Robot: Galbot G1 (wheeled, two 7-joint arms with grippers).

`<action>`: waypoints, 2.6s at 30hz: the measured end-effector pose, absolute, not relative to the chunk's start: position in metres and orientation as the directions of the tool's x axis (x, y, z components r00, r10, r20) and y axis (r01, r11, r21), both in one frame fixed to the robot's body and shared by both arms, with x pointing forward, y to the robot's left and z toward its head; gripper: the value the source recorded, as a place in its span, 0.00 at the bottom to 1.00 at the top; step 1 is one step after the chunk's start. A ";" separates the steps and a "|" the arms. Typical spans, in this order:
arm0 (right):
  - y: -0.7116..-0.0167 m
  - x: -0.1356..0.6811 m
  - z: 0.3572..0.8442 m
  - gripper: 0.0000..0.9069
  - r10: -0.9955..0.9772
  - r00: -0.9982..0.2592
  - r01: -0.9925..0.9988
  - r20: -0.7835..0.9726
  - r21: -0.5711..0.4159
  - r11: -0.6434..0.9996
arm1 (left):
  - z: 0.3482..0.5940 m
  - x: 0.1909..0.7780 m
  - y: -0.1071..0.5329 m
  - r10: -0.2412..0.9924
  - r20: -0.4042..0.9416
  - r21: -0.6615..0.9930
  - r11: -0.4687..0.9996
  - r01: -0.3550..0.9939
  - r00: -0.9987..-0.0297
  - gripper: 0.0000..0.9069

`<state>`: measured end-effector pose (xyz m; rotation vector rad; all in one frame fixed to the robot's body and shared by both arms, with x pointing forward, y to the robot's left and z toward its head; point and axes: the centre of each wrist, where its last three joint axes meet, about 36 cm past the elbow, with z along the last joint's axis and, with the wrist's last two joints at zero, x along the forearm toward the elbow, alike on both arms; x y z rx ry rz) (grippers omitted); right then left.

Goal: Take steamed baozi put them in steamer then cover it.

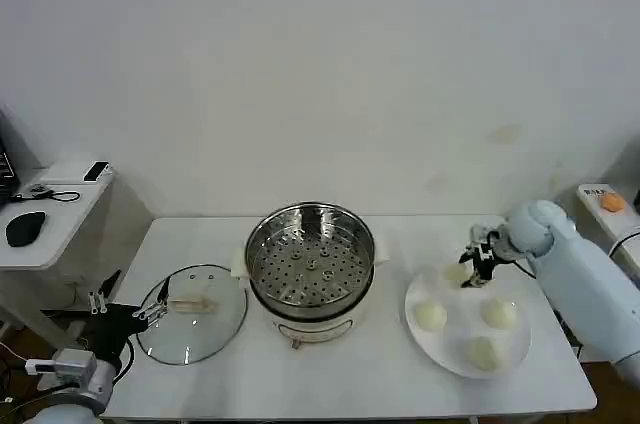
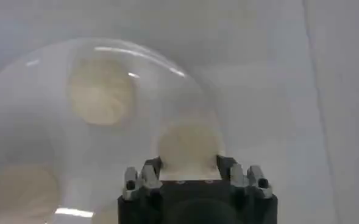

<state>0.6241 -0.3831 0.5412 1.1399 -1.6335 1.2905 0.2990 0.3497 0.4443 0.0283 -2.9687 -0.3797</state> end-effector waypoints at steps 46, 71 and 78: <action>-0.112 0.691 0.701 0.70 -0.208 -0.288 -0.315 0.935 -0.298 -0.901 | 0.434 0.280 0.347 -0.102 0.173 0.253 0.966 -0.056 -0.980 1.00; -0.039 0.682 0.659 0.70 -0.180 -0.291 -0.144 0.940 -0.229 -0.963 | 0.430 0.276 0.346 -0.113 0.189 0.257 0.964 -0.062 -0.975 1.00; -0.027 0.689 0.641 0.70 -0.203 -0.263 -0.172 0.943 -0.253 -0.952 | 0.426 0.276 0.348 -0.115 0.197 0.259 0.964 -0.062 -0.974 1.00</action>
